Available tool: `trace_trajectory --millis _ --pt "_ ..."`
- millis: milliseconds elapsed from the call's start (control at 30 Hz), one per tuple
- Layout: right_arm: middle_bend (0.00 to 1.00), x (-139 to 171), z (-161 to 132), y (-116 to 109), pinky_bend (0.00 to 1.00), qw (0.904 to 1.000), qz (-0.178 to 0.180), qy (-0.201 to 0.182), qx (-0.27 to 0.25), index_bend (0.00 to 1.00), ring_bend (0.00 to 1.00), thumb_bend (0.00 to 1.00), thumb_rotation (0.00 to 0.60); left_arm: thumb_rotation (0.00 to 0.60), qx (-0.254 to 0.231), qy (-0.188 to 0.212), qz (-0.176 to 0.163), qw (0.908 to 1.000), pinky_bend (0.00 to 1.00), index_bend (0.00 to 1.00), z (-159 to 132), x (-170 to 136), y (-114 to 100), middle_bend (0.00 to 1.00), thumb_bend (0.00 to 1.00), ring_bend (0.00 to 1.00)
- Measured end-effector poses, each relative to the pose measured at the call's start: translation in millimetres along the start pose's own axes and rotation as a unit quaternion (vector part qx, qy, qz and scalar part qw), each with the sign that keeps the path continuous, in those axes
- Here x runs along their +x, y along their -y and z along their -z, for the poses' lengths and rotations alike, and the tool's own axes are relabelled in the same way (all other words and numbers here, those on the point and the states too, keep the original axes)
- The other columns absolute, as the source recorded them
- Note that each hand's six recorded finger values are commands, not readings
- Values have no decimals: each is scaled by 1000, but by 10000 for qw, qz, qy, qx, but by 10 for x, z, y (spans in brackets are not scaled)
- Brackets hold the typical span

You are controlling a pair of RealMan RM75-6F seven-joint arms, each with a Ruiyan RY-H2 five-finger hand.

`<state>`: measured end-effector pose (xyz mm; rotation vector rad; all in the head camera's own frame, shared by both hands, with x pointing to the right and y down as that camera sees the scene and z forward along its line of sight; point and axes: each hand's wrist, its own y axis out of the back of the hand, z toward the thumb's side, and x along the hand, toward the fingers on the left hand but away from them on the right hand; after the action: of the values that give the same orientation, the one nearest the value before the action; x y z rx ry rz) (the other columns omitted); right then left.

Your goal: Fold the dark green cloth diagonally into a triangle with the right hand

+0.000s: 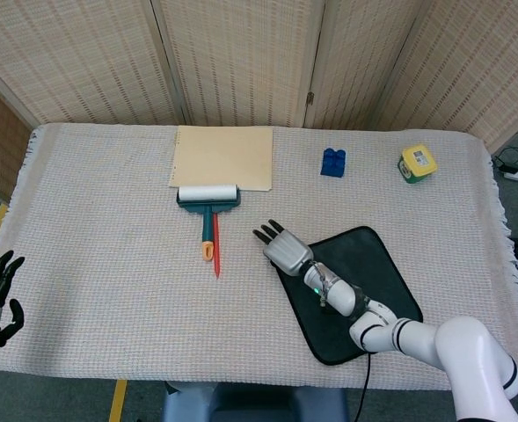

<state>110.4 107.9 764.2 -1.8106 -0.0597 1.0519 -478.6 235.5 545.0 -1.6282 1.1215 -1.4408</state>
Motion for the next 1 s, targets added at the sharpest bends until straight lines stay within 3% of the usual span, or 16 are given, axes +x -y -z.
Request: trace_trajectory --millis 267,467,667,1000 --pt "93 62 12 -139 0 9994 269 -50 -197 633 50 449 600 600 21 2 10 10000 0 0 -2 -1 13 19 867 0" --pt "100 289 47 -234 0 9977 530 -118 -412 633 54 448 600 600 51 23 28 10000 0 0 -16 -5 27 19 868 0" --pt "109 752 165 -203 0 9945 829 -126 -632 633 59 451 600 600 100 45 65 9999 0 0 -42 -4 61 19 869 0" --pt "116 1690 425 161 0 9905 1063 8 -877 633 71 452 600 600 219 51 145 9996 0 0 -81 1 141 19 866 0"
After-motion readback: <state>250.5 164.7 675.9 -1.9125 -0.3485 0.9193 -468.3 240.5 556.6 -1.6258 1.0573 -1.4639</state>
